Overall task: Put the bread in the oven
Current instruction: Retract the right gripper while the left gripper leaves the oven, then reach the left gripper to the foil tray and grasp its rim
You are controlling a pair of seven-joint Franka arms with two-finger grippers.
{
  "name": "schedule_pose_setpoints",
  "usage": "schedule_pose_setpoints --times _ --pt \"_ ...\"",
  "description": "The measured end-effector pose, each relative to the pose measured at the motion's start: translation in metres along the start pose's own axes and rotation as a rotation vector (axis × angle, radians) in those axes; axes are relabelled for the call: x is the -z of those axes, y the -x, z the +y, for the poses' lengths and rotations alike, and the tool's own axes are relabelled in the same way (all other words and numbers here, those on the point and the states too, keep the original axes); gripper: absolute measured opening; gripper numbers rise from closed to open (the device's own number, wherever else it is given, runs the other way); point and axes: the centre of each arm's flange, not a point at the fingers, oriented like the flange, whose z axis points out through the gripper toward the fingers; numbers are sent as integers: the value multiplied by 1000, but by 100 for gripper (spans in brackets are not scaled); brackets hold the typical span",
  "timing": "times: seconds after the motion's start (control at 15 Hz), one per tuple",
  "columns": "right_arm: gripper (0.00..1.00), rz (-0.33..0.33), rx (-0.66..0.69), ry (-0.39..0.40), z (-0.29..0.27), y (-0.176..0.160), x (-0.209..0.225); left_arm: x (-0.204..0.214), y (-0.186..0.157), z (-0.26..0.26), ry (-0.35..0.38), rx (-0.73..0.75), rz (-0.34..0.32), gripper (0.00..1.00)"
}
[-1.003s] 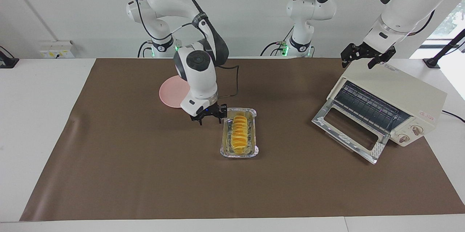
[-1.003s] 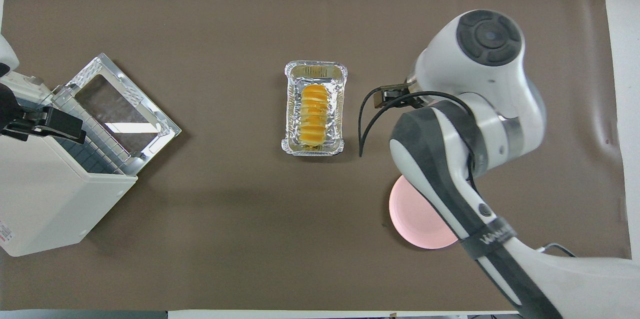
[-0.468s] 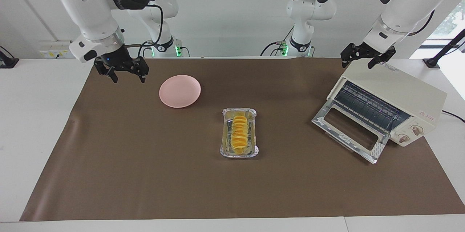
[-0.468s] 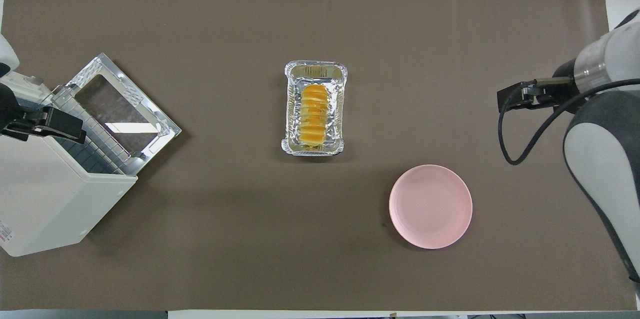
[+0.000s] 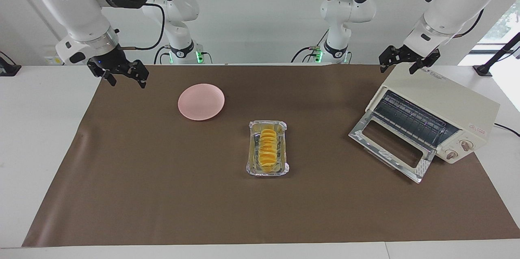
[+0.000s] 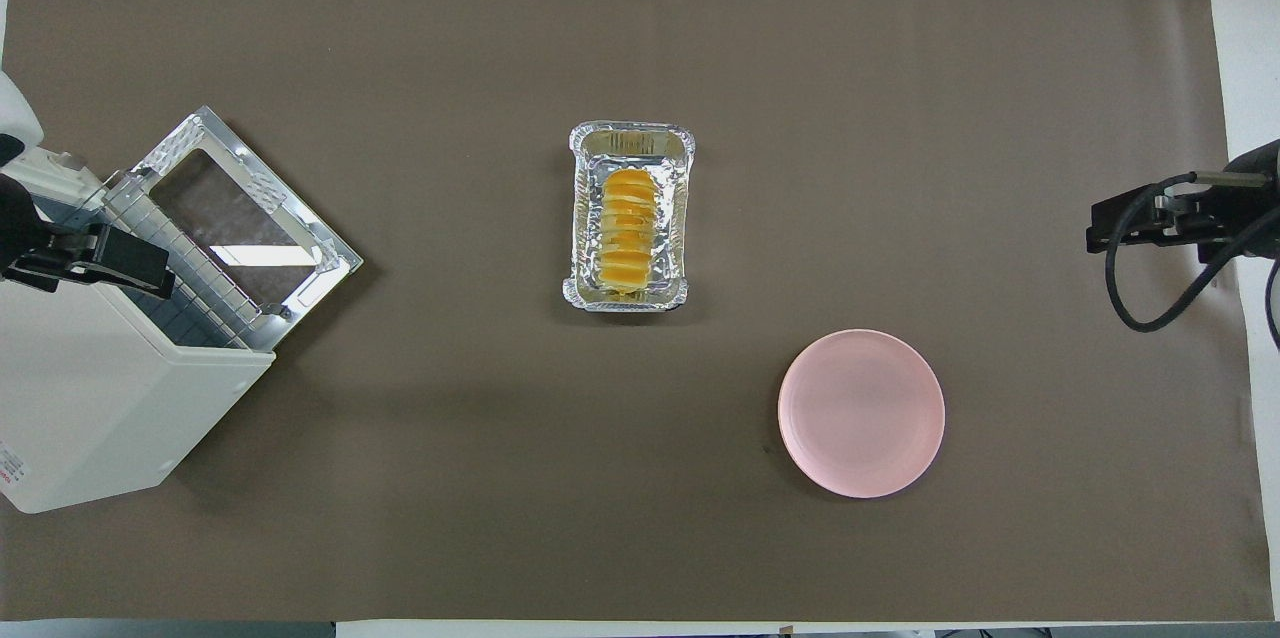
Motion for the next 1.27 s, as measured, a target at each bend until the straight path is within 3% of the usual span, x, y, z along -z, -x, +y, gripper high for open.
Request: schedule_pose_setpoints --times 0.27,0.47,0.87,1.27 --pt "100 1 3 0 -2 0 0 1 3 111 -13 -47 41 100" --pt "100 2 3 0 -2 0 4 -7 -1 157 58 -69 55 100" --pt "100 -6 3 0 -2 1 5 -63 -43 276 48 14 17 100" --pt "100 0 4 0 -2 0 6 -97 -99 319 89 102 94 100"
